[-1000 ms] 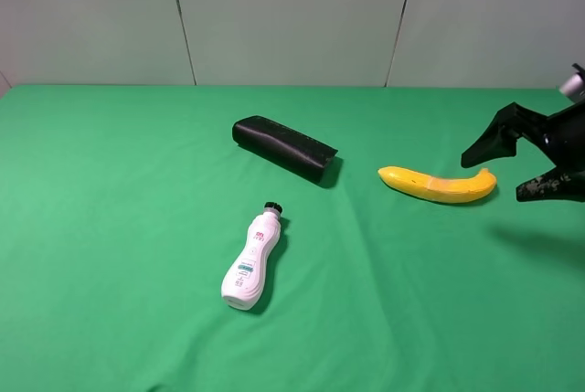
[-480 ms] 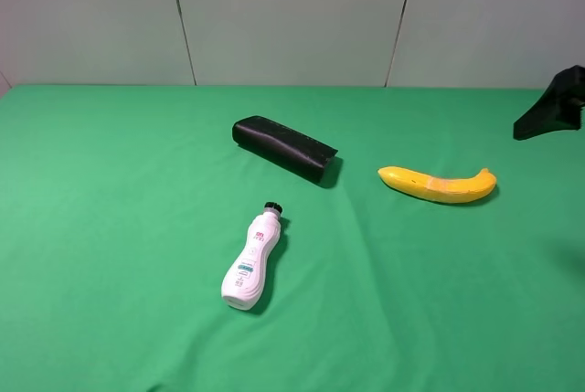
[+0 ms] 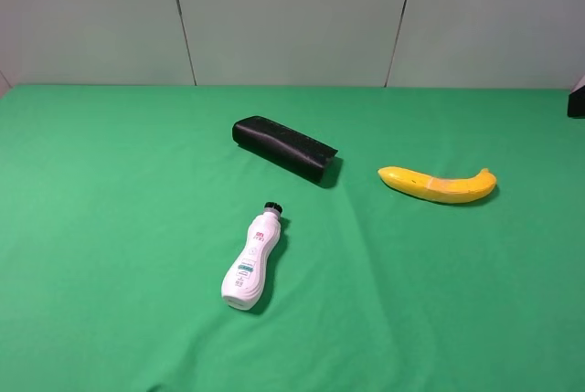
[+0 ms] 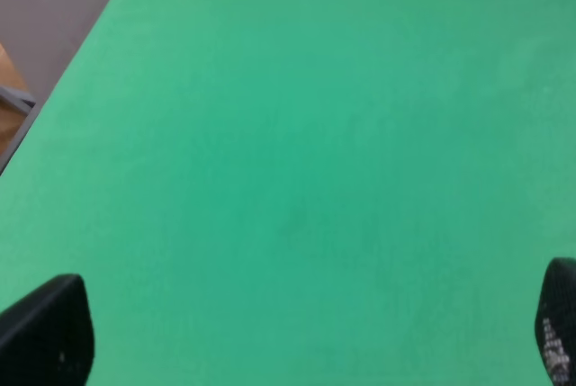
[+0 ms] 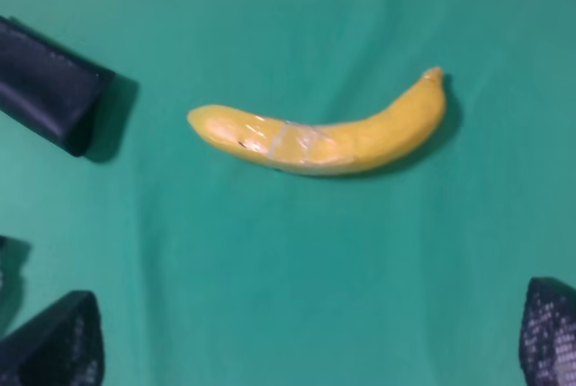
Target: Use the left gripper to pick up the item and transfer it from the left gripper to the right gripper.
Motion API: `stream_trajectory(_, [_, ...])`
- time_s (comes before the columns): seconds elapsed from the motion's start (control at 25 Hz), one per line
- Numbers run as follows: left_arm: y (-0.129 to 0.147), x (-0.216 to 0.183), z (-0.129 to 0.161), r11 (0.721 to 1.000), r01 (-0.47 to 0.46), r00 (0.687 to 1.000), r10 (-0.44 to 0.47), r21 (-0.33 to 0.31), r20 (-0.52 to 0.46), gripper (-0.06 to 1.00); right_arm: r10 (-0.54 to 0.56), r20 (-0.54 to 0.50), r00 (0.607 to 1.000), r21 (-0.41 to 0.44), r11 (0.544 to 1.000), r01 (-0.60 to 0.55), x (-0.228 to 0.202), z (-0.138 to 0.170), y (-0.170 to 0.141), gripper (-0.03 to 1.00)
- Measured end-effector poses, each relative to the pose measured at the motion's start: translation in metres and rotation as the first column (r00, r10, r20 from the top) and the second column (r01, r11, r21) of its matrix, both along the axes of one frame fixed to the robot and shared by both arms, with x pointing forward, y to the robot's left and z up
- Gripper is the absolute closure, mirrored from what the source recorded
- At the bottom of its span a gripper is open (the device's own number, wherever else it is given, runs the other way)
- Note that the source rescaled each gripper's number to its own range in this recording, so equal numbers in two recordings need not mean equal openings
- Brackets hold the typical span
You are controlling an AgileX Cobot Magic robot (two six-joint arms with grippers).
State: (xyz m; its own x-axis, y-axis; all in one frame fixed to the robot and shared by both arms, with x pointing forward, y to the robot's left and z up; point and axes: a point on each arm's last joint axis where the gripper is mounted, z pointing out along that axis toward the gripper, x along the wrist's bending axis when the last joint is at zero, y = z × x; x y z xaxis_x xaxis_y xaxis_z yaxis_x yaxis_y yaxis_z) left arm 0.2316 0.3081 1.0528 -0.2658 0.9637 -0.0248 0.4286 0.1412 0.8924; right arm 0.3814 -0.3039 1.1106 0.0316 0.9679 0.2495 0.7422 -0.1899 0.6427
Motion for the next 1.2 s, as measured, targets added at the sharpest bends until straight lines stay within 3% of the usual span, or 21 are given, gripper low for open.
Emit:
stream_trajectory(0.28, [0.0, 0.0, 0.0, 1.0, 0.0, 1.0, 0.0, 0.0, 0.0, -0.03, -0.038, 0.04, 0.998, -0.082, 0.996, 0.041, -0.037, 0.011, 0.002, -0.03])
stream_trajectory(0.92, [0.0, 0.0, 0.0, 1.0, 0.0, 1.0, 0.0, 0.0, 0.001, -0.03, 0.021, 0.237, 0.971, -0.241, 0.97, 0.038, -0.098, 0.025, 0.005, -0.03])
stream_trajectory(1.2, [0.0, 0.0, 0.0, 1.0, 0.0, 1.0, 0.0, 0.0, 0.001, -0.03, 0.025, 0.287, 0.958, -0.246, 0.968, 0.048, -0.119, 0.004, 0.005, -0.03])
